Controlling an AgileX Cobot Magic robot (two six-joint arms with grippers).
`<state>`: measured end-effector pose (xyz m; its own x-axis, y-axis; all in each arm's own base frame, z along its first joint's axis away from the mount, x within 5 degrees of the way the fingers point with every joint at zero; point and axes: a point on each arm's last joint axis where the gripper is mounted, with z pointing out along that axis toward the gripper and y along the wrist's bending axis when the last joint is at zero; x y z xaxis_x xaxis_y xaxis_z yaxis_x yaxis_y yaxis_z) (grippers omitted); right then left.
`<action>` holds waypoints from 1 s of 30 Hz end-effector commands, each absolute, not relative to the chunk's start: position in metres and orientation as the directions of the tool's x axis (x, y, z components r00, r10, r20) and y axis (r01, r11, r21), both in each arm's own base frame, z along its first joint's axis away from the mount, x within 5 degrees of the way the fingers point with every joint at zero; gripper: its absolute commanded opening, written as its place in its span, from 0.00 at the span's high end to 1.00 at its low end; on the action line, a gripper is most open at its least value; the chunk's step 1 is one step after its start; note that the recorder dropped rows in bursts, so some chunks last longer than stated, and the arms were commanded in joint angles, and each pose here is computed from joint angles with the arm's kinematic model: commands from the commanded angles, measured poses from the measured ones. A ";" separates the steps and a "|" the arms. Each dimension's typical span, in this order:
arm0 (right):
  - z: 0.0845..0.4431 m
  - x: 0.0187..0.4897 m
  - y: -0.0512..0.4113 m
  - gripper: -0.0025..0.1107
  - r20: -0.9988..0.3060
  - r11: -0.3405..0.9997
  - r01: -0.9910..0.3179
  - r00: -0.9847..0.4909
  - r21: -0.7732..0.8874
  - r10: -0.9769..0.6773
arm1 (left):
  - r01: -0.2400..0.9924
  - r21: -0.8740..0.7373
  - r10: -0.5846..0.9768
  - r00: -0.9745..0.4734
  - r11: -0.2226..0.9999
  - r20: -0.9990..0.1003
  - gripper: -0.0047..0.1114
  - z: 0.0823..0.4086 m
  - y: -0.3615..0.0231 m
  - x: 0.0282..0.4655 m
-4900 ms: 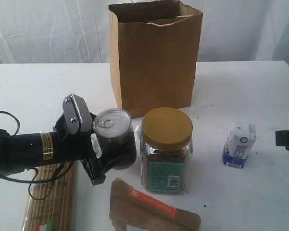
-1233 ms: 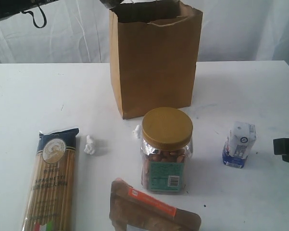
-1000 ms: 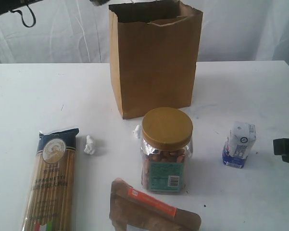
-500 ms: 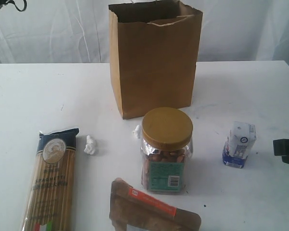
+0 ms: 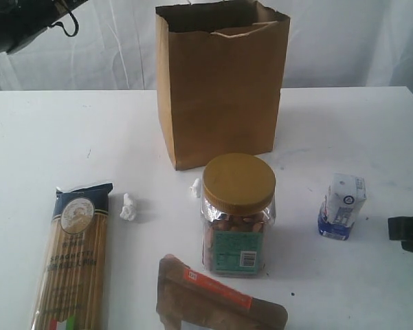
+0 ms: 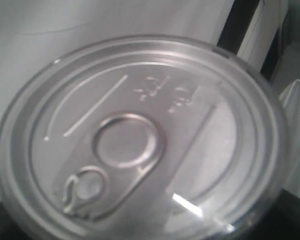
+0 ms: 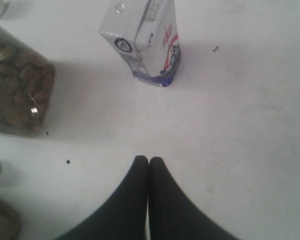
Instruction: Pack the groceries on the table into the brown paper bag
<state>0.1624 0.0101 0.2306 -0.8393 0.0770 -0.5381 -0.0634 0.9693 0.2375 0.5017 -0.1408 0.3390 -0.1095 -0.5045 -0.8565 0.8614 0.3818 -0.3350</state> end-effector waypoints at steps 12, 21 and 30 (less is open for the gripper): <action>0.206 0.149 0.010 0.98 -0.485 0.969 -0.029 -0.869 0.245 0.097 | 0.904 -0.239 -0.419 -0.075 0.355 -0.905 0.96 0.349 -0.150 0.490; 0.206 0.149 0.010 0.98 -0.488 0.969 -0.028 -0.867 0.244 0.098 | 0.912 -0.199 -0.333 -0.074 0.358 -0.940 0.96 0.343 -0.156 0.488; 0.206 0.150 0.011 0.98 -0.488 0.965 -0.020 -0.866 0.260 0.113 | 0.925 -0.110 -0.162 -0.053 0.364 -0.985 0.94 0.329 -0.162 0.485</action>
